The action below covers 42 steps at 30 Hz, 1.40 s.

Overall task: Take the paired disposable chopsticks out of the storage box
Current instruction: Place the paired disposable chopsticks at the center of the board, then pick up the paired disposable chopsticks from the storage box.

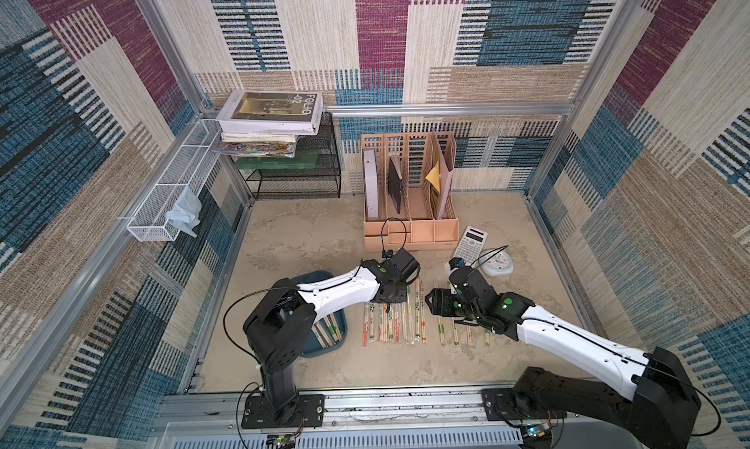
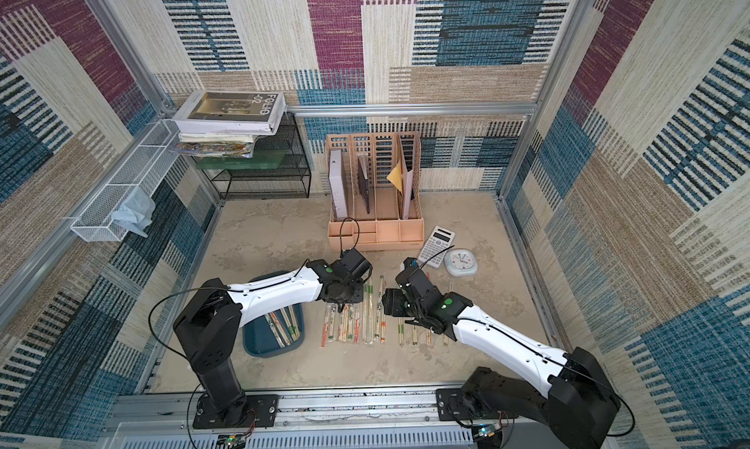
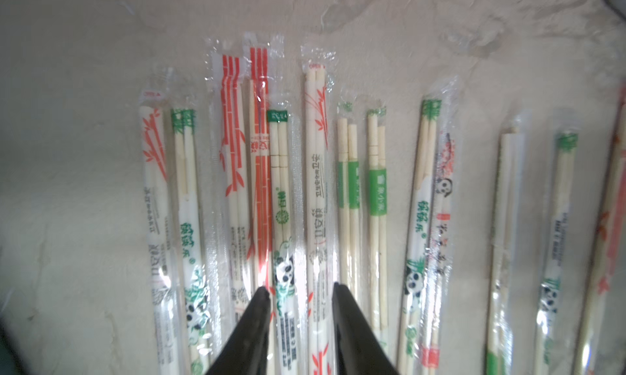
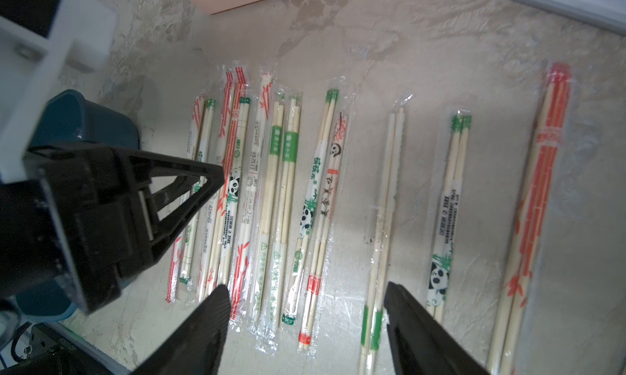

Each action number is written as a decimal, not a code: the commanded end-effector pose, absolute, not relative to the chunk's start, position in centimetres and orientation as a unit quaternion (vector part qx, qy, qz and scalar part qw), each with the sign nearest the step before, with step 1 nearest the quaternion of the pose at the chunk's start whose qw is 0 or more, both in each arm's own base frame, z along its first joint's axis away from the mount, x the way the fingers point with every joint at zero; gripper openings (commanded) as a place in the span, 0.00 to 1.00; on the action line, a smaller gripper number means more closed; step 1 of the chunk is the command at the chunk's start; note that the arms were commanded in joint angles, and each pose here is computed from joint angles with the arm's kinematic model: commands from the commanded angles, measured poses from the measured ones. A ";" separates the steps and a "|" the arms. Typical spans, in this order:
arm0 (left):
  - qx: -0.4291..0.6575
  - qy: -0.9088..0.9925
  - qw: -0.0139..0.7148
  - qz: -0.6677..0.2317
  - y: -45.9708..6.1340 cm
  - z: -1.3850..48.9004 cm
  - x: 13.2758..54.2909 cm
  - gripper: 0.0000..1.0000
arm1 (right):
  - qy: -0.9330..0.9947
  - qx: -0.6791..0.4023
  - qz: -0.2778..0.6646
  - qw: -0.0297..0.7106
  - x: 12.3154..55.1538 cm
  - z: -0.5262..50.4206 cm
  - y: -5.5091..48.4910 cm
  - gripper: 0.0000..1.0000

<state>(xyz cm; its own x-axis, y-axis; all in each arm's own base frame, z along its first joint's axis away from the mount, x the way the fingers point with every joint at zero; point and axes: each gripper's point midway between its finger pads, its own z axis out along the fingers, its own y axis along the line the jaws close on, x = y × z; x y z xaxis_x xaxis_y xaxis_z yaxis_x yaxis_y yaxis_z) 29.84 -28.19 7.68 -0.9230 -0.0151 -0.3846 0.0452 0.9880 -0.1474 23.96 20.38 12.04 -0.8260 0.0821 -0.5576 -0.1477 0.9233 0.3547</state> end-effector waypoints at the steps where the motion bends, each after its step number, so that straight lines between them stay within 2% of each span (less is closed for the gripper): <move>1: 0.007 0.973 0.225 -0.060 -26.7 9.8 30.0 0.39 | 0.934 -0.021 0.193 0.298 24.1 12.3 20.4 0.75; 3: 0.008 0.968 0.244 -0.054 -25.9 11.3 30.1 0.39 | 0.934 -0.021 0.192 0.299 24.1 12.4 20.5 0.75; 4: 0.005 0.966 0.255 -0.047 -25.3 12.2 30.2 0.44 | 0.933 -0.021 0.194 0.301 24.2 12.5 20.6 0.75; 10: -0.015 0.956 0.293 -0.027 -21.5 15.0 30.2 0.48 | 0.928 -0.034 0.207 0.309 24.4 13.6 22.0 0.75; 11: -0.024 0.955 0.296 -0.023 -20.7 15.1 30.1 0.54 | 0.927 -0.039 0.209 0.310 24.5 13.8 22.4 0.75; 15: -0.049 0.953 0.298 -0.021 -18.0 15.3 29.7 0.56 | 0.923 -0.056 0.212 0.315 24.6 14.7 23.9 0.75; 16: -0.057 0.953 0.298 -0.021 -17.3 15.3 29.6 0.62 | 0.923 -0.061 0.213 0.315 24.6 14.9 24.3 0.75; 23: -0.126 0.950 0.286 -0.007 -11.8 14.0 28.5 0.63 | 0.919 -0.088 0.220 0.314 24.1 15.2 27.1 0.75; 28: -0.189 0.946 0.264 0.008 -7.7 11.9 27.0 0.62 | 0.918 -0.104 0.229 0.306 23.6 14.9 29.0 0.75; 33: -0.215 0.947 0.240 0.001 -6.4 9.1 26.5 0.58 | 0.918 -0.119 0.232 0.299 23.3 14.6 30.7 0.75; 42: -0.230 0.955 0.186 -0.009 -6.8 5.0 27.5 0.40 | 0.921 -0.130 0.223 0.294 23.1 14.2 31.9 0.75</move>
<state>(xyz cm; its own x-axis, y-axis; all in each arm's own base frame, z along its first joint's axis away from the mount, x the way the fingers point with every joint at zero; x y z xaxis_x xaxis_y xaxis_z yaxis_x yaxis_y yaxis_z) 26.67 -6.24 5.17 -0.8275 -0.4333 -0.3571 -0.4399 0.8955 -0.0672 22.74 31.82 13.86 -0.8022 -0.1185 -0.5852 -0.3751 0.8626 0.3395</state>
